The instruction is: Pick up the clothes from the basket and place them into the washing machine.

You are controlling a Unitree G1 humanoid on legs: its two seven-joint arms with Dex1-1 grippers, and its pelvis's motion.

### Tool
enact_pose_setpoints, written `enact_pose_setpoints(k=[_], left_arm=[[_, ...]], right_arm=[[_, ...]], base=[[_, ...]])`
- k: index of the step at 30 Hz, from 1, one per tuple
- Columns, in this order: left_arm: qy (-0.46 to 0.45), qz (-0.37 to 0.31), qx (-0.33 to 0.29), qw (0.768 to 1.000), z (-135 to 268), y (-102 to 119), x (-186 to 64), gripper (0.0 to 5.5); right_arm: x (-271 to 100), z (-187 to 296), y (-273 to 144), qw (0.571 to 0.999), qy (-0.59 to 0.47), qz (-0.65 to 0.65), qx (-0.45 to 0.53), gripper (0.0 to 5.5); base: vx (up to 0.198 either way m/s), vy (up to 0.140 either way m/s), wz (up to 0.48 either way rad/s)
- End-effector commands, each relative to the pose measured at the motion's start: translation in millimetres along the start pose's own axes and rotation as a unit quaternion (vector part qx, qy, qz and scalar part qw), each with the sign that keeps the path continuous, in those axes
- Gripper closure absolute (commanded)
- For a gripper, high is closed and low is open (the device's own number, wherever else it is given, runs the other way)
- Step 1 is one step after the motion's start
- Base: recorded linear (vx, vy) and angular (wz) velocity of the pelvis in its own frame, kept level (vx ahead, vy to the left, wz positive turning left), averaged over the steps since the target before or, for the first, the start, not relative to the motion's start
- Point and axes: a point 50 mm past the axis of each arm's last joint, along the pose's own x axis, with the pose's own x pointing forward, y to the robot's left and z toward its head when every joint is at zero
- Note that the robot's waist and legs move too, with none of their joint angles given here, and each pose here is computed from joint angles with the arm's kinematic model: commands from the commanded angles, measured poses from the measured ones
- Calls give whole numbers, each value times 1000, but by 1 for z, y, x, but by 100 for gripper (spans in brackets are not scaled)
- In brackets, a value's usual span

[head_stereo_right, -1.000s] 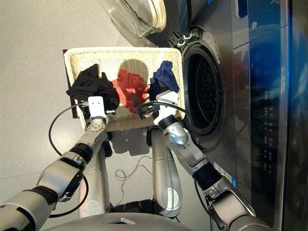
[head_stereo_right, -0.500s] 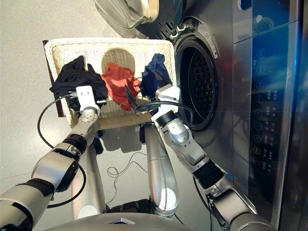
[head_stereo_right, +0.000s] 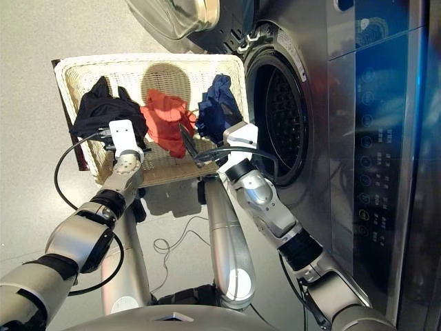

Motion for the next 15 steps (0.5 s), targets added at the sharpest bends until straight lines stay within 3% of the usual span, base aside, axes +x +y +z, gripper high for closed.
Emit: enact_pose_setpoints(k=[1,8,15], left_arm=[[-45,-11,-13,999,12,-9,-2,550],[-140,-84,-33,986,23,-30,-29,550],[-234,-147,-82,957,39,-17,-67,550]], right_arm=[[-1,28,7,997,-81,17,-3,0],[-1,19,-1,997,-63,-19,-30,0],[-12,4,-31,990,-24,-111,-87,0]], base=[[0,0,0],[48,31,8],[25,16,107]])
